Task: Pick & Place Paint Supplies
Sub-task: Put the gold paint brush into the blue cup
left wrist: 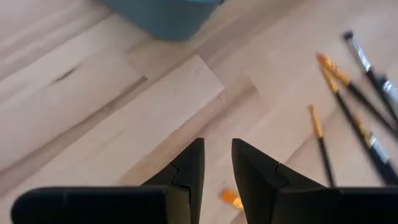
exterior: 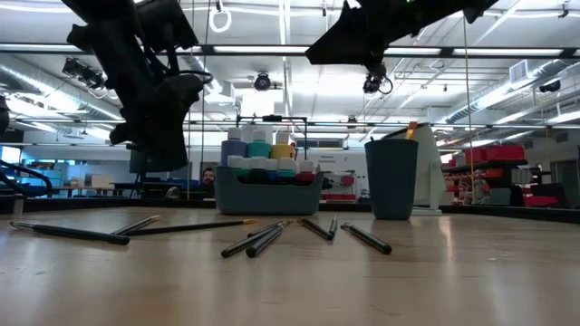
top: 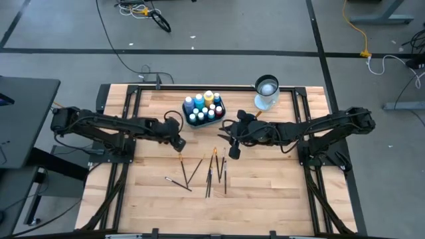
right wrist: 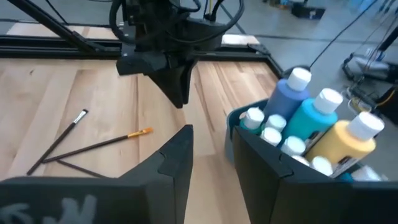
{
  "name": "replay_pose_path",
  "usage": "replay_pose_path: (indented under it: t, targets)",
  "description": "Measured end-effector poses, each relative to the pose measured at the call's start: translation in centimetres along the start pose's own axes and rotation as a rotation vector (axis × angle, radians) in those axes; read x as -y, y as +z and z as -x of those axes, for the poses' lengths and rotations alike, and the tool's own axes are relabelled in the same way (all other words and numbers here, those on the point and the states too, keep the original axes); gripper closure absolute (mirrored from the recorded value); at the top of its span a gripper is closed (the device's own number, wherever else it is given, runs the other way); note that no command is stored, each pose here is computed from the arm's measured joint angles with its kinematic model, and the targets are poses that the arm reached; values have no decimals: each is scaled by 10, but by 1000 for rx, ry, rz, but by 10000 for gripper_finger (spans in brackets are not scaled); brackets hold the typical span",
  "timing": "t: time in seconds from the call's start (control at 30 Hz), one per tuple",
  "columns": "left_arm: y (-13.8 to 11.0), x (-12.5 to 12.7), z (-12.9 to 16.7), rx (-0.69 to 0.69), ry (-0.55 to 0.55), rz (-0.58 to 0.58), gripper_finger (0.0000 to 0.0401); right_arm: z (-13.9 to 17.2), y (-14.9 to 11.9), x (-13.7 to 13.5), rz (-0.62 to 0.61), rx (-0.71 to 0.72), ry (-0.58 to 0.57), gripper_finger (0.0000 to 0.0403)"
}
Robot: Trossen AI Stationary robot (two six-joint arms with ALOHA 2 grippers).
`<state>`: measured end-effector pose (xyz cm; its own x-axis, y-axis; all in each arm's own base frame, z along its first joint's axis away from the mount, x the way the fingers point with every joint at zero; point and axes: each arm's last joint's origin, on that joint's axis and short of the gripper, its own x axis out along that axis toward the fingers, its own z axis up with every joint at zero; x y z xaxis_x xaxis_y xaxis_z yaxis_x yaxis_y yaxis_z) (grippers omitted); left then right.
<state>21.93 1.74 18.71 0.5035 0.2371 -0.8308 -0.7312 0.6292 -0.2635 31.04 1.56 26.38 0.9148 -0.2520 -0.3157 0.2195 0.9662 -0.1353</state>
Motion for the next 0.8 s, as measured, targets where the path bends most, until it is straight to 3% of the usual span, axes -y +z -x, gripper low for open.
replay_pose_path:
  t: [0.33, 0.8]
  targets:
    - [-20, 17, 7, 87, 30, 168, 313, 0, 3, 1, 72, 30, -5, 286]
    - [-46, 34, 17, 39, -47, 129, 313, 0, 10, 1, 277, 98, -22, 286]
